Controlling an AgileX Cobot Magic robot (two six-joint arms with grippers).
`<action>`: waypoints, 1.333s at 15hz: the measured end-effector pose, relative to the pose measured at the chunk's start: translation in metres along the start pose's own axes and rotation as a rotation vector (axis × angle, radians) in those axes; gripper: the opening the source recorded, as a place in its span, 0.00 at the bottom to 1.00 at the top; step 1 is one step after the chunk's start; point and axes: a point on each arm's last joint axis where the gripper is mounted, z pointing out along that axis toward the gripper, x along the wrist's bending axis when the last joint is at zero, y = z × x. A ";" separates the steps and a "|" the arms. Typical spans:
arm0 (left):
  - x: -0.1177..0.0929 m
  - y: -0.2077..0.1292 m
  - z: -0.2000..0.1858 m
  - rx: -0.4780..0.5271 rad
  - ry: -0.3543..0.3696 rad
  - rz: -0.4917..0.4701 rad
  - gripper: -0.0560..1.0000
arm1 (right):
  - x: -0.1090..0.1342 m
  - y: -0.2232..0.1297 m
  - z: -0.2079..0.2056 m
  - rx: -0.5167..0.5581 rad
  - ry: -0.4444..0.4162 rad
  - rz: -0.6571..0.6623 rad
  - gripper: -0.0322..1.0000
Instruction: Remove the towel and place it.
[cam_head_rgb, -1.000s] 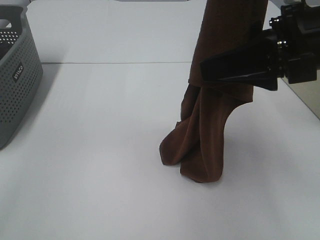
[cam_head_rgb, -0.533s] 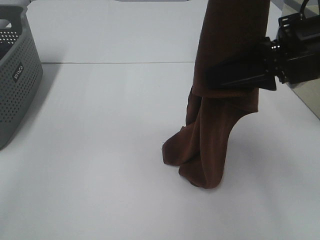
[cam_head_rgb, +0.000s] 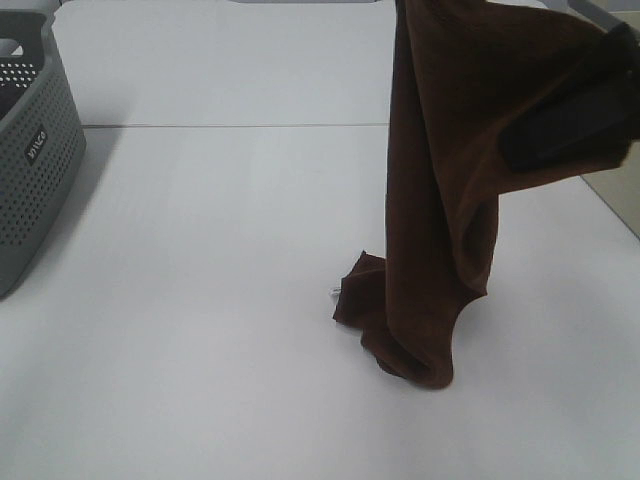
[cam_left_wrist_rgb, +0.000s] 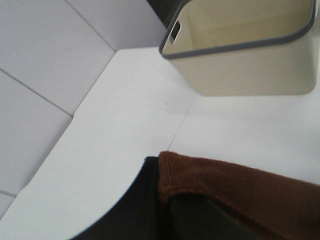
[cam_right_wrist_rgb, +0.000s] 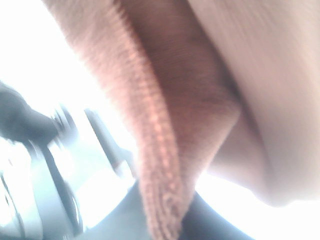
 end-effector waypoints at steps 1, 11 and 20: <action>0.002 -0.006 0.000 0.067 0.017 0.014 0.05 | 0.001 0.005 -0.012 0.049 -0.093 0.029 0.04; 0.052 -0.034 -0.003 0.229 0.290 0.077 0.05 | 0.004 0.113 -0.099 -0.069 -0.585 -0.254 0.04; 0.115 -0.032 0.002 -0.136 0.535 0.063 0.05 | -0.026 0.203 -0.102 -0.203 -0.655 -0.691 0.04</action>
